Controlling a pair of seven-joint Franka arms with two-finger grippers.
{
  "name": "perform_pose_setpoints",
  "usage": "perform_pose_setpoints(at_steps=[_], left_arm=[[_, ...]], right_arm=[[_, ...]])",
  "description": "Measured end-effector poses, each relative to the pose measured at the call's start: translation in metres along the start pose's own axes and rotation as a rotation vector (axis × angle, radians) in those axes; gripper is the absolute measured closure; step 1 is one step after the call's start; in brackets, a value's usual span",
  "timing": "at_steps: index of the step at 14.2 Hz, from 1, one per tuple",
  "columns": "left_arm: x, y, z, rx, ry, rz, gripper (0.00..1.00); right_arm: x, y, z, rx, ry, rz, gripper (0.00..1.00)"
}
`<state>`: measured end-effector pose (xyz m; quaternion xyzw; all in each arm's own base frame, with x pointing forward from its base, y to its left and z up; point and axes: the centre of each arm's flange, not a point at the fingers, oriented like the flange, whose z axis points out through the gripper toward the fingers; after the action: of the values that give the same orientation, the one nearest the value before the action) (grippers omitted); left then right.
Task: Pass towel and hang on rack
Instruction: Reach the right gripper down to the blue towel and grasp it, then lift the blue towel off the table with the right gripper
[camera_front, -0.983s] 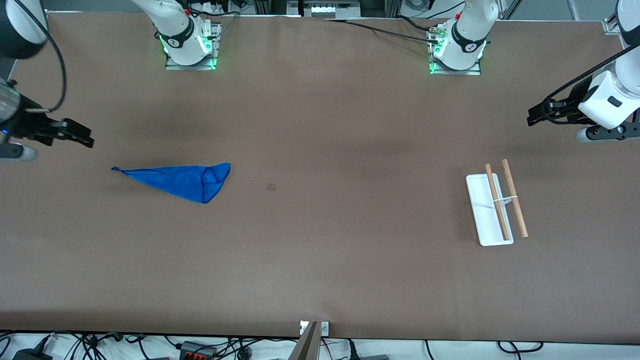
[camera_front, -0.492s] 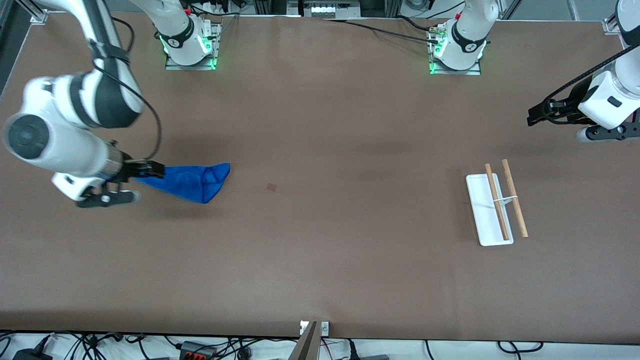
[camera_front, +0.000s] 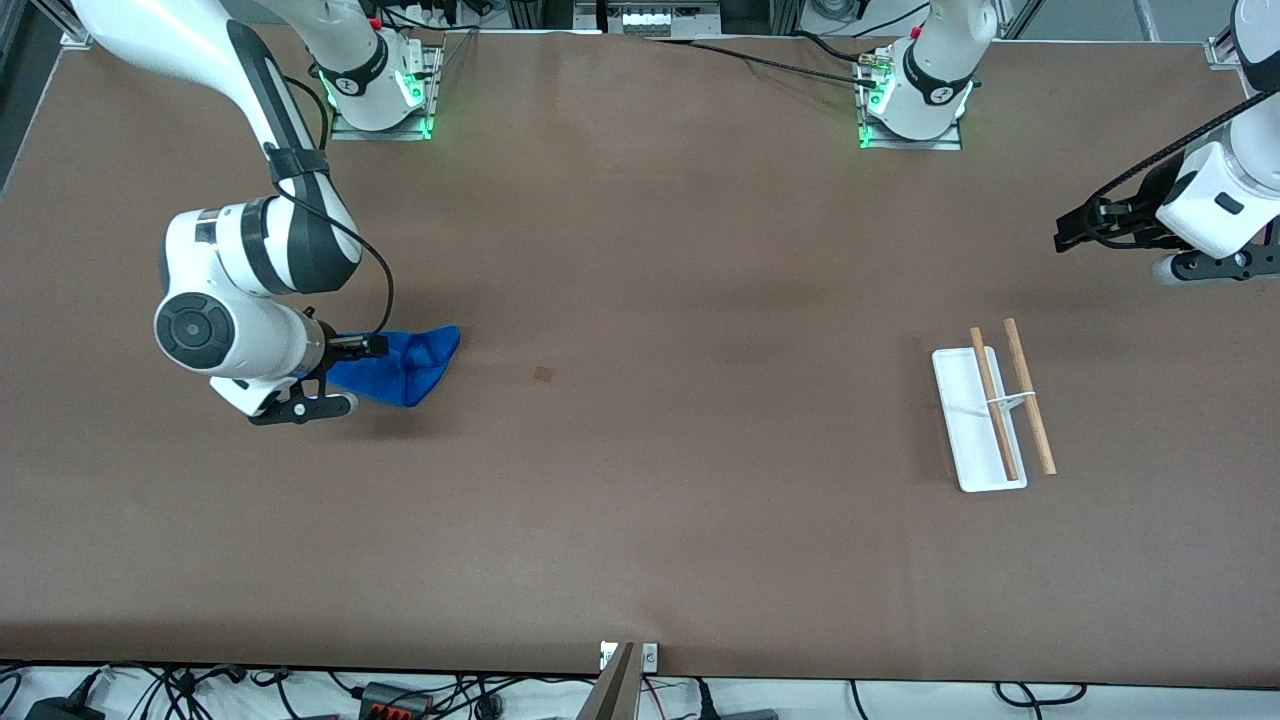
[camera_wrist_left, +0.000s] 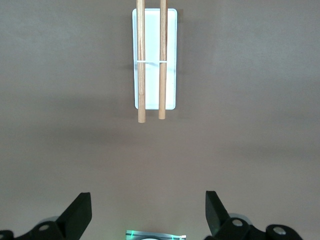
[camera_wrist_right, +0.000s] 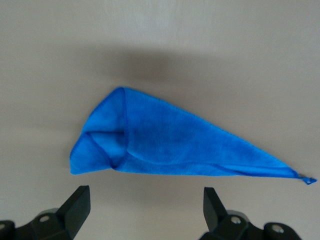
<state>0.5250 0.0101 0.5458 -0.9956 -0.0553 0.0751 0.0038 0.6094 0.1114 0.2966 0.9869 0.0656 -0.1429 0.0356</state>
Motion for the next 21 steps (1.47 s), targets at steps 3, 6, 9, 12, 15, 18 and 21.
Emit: perform_pose_setpoints(at_steps=[3,6,9,12,15,18,21], left_arm=[[0.000,0.000,0.000,0.000,0.000,0.000,0.00],[0.000,0.000,0.000,0.000,0.000,0.000,0.00],[0.000,0.000,0.000,0.000,0.000,0.000,0.00],[0.000,0.000,0.000,0.000,0.000,0.000,0.00],[0.000,0.000,0.000,0.000,0.000,-0.001,0.00],[0.000,0.000,0.000,0.000,0.000,-0.001,0.00],[0.000,-0.001,0.000,0.000,0.000,-0.001,0.00]], right_arm=[[0.000,-0.007,0.039,-0.007,-0.046,-0.010,0.00],[0.005,-0.019,0.069,-0.016,-0.071,-0.029,0.02],[0.012,-0.024,0.089,-0.020,-0.073,-0.036,0.26],[0.014,-0.024,0.094,-0.020,-0.071,-0.036,0.41],[0.015,-0.024,0.092,-0.020,-0.067,-0.036,0.53],[0.019,-0.025,0.092,-0.020,-0.062,-0.036,0.55],[0.025,-0.025,0.097,-0.022,-0.064,-0.036,0.55]])
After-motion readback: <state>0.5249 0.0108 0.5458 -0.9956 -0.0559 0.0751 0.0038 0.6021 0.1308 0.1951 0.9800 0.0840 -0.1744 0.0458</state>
